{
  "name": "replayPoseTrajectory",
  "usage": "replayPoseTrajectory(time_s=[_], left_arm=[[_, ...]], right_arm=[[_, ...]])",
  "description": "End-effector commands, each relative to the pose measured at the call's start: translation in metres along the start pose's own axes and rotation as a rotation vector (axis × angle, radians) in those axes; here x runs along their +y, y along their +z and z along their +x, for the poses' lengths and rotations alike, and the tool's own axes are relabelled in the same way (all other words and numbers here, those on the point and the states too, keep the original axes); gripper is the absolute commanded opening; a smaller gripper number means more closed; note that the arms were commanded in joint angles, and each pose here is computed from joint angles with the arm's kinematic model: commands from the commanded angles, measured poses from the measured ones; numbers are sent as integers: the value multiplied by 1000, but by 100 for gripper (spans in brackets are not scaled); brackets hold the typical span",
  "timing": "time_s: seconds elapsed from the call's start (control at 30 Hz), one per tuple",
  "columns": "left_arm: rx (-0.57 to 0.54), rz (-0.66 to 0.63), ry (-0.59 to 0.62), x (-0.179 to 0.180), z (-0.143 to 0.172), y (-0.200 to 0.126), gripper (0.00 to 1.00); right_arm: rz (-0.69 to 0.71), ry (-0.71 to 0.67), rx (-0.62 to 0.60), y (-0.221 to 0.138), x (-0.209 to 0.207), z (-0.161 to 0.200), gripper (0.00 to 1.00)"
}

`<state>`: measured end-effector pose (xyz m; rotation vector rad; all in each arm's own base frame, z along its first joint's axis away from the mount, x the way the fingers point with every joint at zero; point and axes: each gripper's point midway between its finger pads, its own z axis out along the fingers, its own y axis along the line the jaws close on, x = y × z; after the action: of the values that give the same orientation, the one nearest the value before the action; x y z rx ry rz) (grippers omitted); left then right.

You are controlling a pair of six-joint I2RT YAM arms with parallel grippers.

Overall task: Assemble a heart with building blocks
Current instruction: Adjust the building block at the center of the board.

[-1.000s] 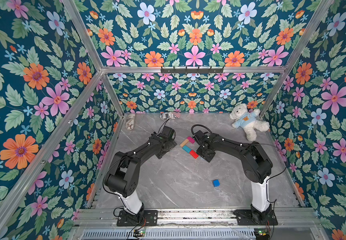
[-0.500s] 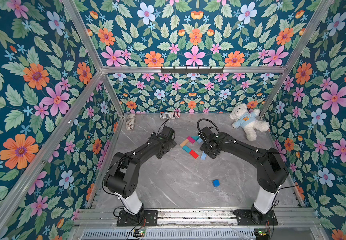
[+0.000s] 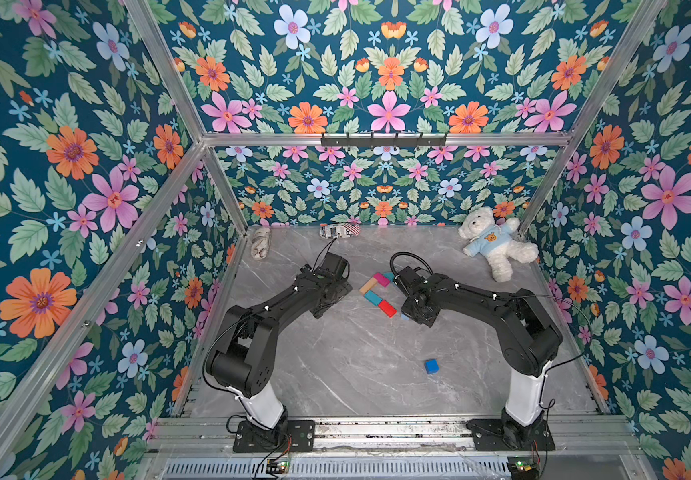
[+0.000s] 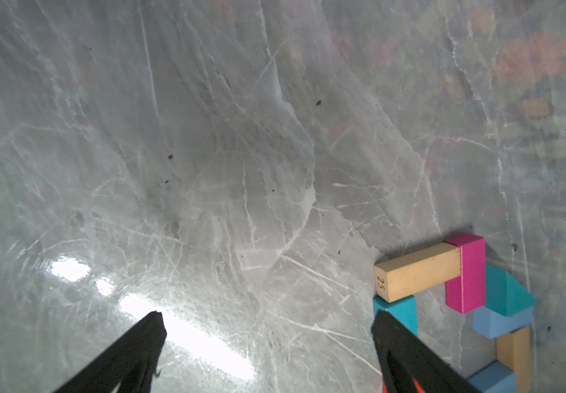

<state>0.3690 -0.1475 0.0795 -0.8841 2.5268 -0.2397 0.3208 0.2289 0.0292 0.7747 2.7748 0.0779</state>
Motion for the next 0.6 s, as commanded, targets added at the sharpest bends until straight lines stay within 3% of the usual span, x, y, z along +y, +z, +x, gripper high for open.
replayPoseTrajectory(time_s=[0.0, 0.57], left_arm=[[-11, -18, 7, 5, -2, -2, 99], [-6, -21, 7, 5, -1, 1, 99]], right_arm=[[-3, -8, -7, 4, 4, -2, 0], [-14, -8, 7, 9, 17, -2, 0]])
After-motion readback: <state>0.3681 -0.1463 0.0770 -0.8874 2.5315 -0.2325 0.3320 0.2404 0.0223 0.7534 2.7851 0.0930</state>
